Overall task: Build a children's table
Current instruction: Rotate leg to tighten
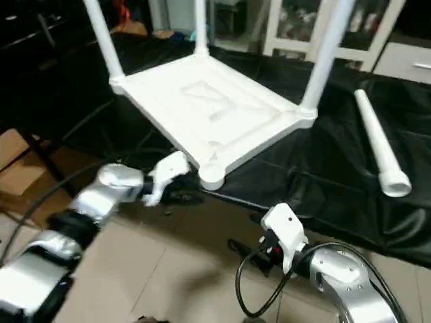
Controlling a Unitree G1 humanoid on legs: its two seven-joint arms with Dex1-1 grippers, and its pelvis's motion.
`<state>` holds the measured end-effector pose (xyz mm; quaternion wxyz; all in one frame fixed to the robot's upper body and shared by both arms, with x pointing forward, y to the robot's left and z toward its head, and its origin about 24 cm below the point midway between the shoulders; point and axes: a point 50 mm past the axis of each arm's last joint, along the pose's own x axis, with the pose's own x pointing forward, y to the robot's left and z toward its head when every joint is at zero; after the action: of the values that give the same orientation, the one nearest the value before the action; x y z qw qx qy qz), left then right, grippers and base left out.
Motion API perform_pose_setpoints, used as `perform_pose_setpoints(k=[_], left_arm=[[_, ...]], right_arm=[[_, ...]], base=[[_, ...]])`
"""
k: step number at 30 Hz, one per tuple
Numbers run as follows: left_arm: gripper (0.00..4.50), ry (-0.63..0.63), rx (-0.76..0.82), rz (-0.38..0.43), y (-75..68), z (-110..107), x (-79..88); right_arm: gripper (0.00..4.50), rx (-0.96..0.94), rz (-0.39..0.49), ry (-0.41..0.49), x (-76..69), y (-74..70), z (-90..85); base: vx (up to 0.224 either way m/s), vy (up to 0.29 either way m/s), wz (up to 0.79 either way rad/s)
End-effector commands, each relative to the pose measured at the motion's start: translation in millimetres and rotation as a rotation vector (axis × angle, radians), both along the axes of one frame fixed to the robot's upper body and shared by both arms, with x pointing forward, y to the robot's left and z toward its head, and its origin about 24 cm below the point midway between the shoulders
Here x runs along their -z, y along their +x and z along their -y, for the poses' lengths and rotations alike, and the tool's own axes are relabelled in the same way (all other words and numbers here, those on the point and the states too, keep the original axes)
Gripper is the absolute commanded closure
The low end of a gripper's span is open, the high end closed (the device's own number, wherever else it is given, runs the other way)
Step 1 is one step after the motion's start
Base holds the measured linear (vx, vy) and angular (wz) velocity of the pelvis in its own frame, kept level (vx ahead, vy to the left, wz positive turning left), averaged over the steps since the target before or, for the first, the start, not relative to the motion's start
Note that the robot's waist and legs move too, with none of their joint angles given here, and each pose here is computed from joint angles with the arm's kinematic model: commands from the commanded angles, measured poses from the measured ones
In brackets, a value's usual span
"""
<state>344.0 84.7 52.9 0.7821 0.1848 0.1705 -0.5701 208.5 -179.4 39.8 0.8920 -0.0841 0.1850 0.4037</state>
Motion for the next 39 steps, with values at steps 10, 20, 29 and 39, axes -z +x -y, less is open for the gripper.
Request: perform_pose_setpoints(k=[10,20,29,39], left_arm=[[2.79,-0.287,-0.296,0.142,29.4,44.2,-38.0],[2.79,-0.553,-0.644,0.184,40.5,23.1,-54.2],[2.79,-0.637,-0.866,0.287,-1.3,-52.5,-40.6],[2.79,-0.604,-0.963,0.275,-30.6,-49.9,-33.0]], right_arm=[[0.6,0.016,0.012,0.007,-1.9,0.3,-1.9],[0.6,0.357,0.177,0.087,-23.4,23.3,4.9],[0.6,0.621,0.329,0.177,-57.2,41.7,3.9],[0.6,0.617,0.239,0.238,-46.4,52.5,-8.4]], base=[[0.018,0.001,0.01],[0.0,0.0,0.0],[0.0,0.0,0.0],[0.021,0.002,-0.35]])
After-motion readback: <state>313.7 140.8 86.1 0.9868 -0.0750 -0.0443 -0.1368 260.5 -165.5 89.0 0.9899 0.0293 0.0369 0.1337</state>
